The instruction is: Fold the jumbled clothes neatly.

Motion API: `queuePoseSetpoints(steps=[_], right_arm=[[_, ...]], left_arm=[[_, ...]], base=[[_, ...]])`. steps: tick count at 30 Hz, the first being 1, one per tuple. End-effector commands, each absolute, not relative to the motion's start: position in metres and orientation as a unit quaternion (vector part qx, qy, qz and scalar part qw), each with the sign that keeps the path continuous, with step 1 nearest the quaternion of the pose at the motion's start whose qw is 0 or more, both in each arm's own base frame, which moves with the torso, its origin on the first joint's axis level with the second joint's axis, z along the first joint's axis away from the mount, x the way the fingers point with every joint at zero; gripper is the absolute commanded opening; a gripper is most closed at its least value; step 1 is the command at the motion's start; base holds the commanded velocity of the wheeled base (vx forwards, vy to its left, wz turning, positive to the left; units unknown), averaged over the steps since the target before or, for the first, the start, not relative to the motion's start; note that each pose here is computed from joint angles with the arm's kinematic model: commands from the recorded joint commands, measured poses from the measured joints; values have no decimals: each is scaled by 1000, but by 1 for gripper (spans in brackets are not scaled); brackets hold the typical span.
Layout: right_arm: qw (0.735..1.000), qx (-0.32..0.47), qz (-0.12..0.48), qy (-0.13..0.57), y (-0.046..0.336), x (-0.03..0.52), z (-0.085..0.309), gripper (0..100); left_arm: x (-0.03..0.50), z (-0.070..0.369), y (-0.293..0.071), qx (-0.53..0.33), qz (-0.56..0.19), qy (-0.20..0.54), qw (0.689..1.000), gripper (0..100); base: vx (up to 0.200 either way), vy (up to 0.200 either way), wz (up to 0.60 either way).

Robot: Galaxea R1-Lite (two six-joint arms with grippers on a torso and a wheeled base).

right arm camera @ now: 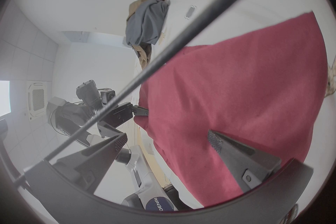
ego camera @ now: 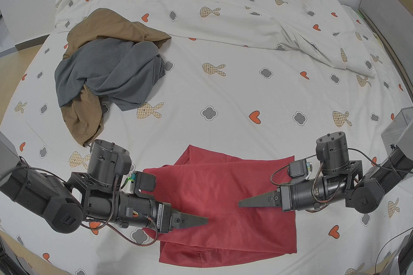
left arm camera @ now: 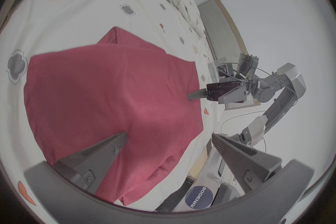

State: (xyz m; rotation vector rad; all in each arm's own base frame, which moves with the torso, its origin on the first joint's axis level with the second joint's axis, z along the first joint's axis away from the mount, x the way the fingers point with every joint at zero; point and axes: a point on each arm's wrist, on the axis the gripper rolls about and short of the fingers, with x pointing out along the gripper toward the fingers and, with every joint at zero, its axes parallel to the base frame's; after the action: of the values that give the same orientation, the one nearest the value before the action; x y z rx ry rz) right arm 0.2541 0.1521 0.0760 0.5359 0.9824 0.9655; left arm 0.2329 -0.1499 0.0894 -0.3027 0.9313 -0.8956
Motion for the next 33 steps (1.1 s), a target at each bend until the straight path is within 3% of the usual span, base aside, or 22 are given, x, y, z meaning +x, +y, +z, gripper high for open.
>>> queuePoseSetpoints(steps=[1, 18, 28, 33], right_arm=[[733, 246, 428, 468, 150, 253, 64, 100], [732, 249, 420, 475, 147, 250, 61, 100], [765, 266, 424, 405, 120, 237, 120, 100], [782, 276, 406, 384, 104, 236, 130, 100]], left_arm=[[226, 78, -147, -139, -408, 456, 779, 100], [222, 80, -144, -142, -413, 438, 786, 100], [203, 132, -120, -164, -422, 347, 822, 100], [203, 149, -103, -173, -404, 307, 844, 100]], base=[[0, 0, 0], [0, 0, 0], [0, 0, 0], [0, 0, 0]])
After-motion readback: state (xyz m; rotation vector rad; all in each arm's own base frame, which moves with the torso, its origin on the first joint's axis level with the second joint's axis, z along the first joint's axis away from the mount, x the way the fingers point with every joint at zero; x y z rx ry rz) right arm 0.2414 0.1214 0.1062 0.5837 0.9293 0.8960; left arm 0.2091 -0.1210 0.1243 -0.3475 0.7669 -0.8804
